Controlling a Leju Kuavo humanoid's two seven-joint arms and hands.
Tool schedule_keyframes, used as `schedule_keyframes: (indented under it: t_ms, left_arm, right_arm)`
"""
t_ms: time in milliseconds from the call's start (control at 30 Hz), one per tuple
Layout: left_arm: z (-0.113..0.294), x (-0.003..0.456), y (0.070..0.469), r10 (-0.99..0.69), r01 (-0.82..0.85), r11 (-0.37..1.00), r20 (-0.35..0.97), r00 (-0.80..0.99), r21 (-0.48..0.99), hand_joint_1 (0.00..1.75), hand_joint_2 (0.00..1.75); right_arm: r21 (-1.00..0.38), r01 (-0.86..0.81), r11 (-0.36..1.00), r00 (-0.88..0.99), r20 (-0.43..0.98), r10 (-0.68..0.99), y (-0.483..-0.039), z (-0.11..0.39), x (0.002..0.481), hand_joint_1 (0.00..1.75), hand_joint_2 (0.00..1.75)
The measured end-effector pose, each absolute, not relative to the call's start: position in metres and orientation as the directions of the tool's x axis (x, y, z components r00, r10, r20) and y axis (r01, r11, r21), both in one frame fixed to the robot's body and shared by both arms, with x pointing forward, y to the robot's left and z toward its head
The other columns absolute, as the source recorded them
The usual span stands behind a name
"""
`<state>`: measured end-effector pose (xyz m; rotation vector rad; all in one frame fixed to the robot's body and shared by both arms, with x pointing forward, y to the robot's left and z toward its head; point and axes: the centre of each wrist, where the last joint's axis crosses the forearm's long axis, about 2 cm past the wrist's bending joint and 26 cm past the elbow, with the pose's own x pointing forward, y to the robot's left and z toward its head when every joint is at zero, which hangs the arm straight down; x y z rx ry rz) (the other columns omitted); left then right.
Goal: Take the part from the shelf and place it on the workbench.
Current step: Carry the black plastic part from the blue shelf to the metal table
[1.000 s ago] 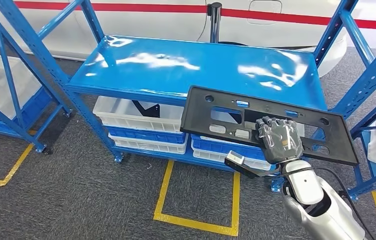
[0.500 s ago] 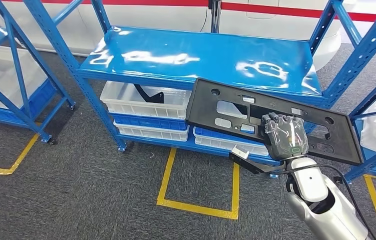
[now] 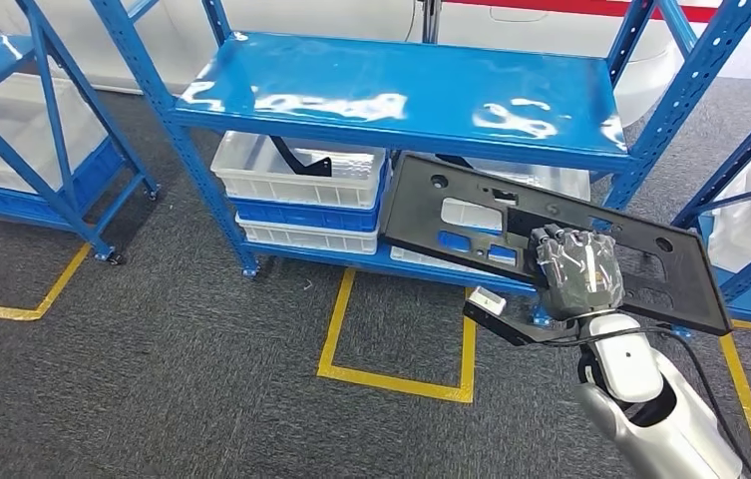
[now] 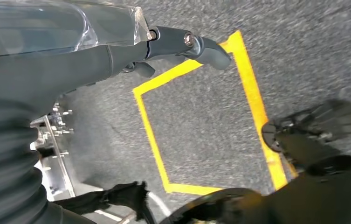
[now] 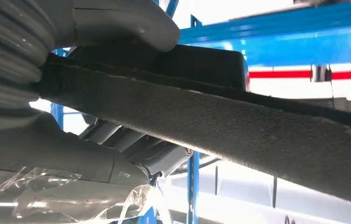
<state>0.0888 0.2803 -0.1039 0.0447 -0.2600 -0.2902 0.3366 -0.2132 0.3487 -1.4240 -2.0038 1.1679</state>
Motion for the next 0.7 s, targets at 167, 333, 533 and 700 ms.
schedule_keyframes:
  t_ms: [167,333,533,700]
  left_arm:
    - [-0.1041,0.0875,0.2798,-0.286,0.276,0.958,0.243,0.927,0.077,0.00,1.75]
    - [-0.1042,0.0871,0.2798,-0.284,0.273,0.959,0.242,0.928,0.077,0.00,1.75]
    - [-0.1042,0.0873,0.2799,-0.282,0.269,0.959,0.246,0.927,0.084,0.00,1.75]
    - [-0.1047,0.0846,0.2802,-0.278,0.265,0.961,0.242,0.930,0.083,0.00,1.75]
  right_arm:
    - [-0.821,0.557,0.120,-0.388,-0.130,0.913,-0.2150,0.3471,0.3362,1.75,1.75]
    - [-0.825,0.554,0.109,-0.382,-0.135,0.914,-0.2171,0.3455,0.3363,1.75,1.75]
    - [-0.823,0.557,0.115,-0.383,-0.131,0.914,-0.2178,0.3494,0.3373,1.75,1.75]
    - [-0.823,0.557,0.111,-0.380,-0.135,0.915,-0.2181,0.3499,0.3376,1.75,1.75]
